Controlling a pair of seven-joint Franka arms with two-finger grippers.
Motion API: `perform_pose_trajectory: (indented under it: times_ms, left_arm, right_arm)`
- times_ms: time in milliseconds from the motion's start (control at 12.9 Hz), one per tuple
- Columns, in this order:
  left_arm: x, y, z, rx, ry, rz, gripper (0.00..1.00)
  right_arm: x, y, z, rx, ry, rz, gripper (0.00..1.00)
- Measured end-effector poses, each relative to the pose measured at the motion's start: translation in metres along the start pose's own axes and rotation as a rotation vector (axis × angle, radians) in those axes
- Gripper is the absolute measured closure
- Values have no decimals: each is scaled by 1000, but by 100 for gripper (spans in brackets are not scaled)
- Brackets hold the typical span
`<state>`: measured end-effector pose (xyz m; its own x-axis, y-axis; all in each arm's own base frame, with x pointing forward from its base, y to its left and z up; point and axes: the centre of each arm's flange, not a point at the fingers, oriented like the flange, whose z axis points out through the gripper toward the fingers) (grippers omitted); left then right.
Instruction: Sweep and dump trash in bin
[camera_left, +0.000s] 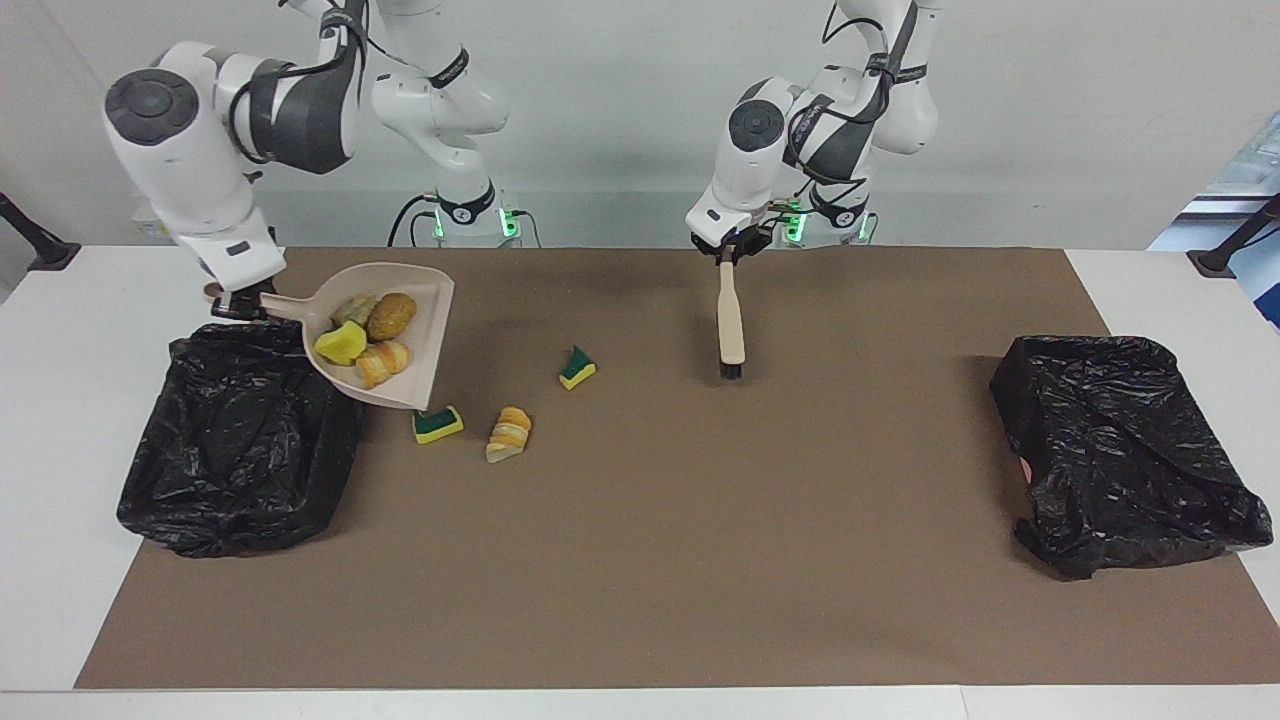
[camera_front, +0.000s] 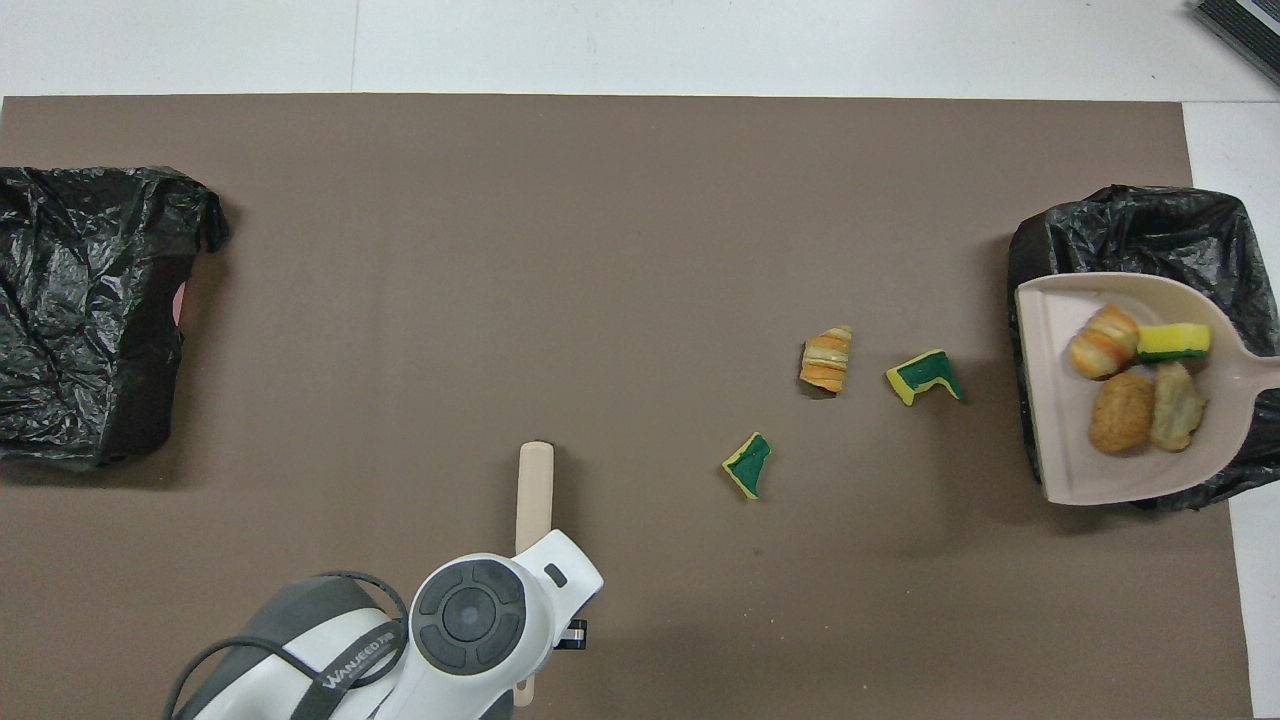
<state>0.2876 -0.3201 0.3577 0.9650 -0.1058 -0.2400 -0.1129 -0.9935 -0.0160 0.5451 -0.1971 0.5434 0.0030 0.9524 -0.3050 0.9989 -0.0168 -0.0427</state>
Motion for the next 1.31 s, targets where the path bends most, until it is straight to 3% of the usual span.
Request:
perform_pose_trajectory:
  times_ms: [309, 773, 1082, 1314]
  left_arm:
    - [-11, 9, 16, -26, 10, -27, 74]
    - [-18, 18, 16, -62, -12, -55, 74]
    - [-18, 18, 16, -63, -12, -56, 74]
    - [-16, 16, 16, -65, -13, -49, 71]
  right_arm:
    - [-58, 0, 6, -117, -138, -16, 68]
    - [-71, 36, 32, -78, -312, 28, 68]
    - [-77, 40, 34, -69, -346, 58, 68]
    - [-77, 35, 29, 20, -454, 17, 68]
